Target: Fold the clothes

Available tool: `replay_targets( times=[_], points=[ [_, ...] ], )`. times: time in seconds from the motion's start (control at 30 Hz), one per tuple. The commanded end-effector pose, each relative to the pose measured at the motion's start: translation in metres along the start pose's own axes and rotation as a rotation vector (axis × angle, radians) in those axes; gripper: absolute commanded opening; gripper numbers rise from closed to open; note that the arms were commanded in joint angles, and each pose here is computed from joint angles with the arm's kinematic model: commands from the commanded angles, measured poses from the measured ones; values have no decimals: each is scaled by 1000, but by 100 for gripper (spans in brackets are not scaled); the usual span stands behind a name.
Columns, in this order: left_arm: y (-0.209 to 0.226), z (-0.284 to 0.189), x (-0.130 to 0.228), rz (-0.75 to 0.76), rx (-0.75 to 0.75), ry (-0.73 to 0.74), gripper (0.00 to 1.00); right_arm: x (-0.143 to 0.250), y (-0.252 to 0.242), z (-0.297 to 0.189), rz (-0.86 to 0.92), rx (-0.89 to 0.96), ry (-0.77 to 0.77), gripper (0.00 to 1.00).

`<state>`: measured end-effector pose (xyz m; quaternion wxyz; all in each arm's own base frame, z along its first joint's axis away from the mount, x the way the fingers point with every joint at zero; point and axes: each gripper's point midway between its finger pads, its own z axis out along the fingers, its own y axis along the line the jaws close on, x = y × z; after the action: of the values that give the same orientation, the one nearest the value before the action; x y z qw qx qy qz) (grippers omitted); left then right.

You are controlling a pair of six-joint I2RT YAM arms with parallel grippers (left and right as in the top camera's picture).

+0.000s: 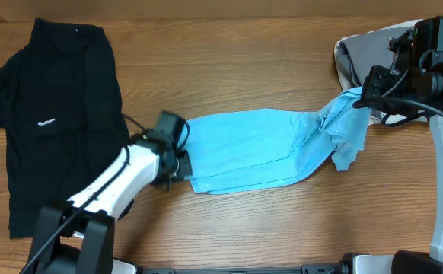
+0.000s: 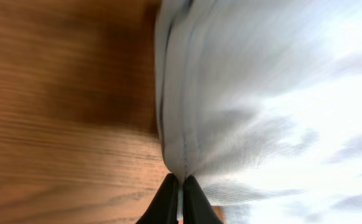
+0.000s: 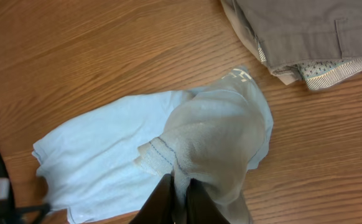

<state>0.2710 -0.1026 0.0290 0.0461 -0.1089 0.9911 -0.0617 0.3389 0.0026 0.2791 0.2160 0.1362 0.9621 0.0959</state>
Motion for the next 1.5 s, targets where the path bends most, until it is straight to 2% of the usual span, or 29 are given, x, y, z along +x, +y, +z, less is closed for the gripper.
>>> replay_targets(
  times=[0.0, 0.2, 0.37, 0.63, 0.8, 0.93, 1.0, 1.07, 1.23, 1.47],
  points=[
    [-13, -65, -58, 93, 11, -152, 4, -1, -3, -1, -2, 9, -4, 10],
    [-19, -148, -97, 148, -41, -299, 4, 1, -4, -1, 0, 12, 6, 10],
    [-35, -224, -119, 192, -2, -446, 4, -1, -2, -2, -1, 5, -3, 10],
    [-30, -319, -123, 194, -19, -624, 4, 2, -6, -23, -10, 5, -40, 10],
    [-28, -359, -119, 198, -7, -709, 4, 19, -8, -46, -9, 6, -52, 20],
    [-28, -373, -115, 197, 6, -737, 4, 34, -9, -57, -6, 5, -40, 29],
    [-28, -371, -115, 199, 6, -728, 4, 43, -2, -57, -46, -40, 0, 36],
    [-28, -369, -115, 206, -1, -720, 4, 51, 0, -48, -61, -63, 44, 39],
    [-29, -364, -118, 207, -6, -707, 4, 67, 0, -17, -41, -99, 134, 40],
    [-31, -350, -122, 212, -19, -666, 4, 106, -3, 67, 62, -188, 274, 40]
  ],
)
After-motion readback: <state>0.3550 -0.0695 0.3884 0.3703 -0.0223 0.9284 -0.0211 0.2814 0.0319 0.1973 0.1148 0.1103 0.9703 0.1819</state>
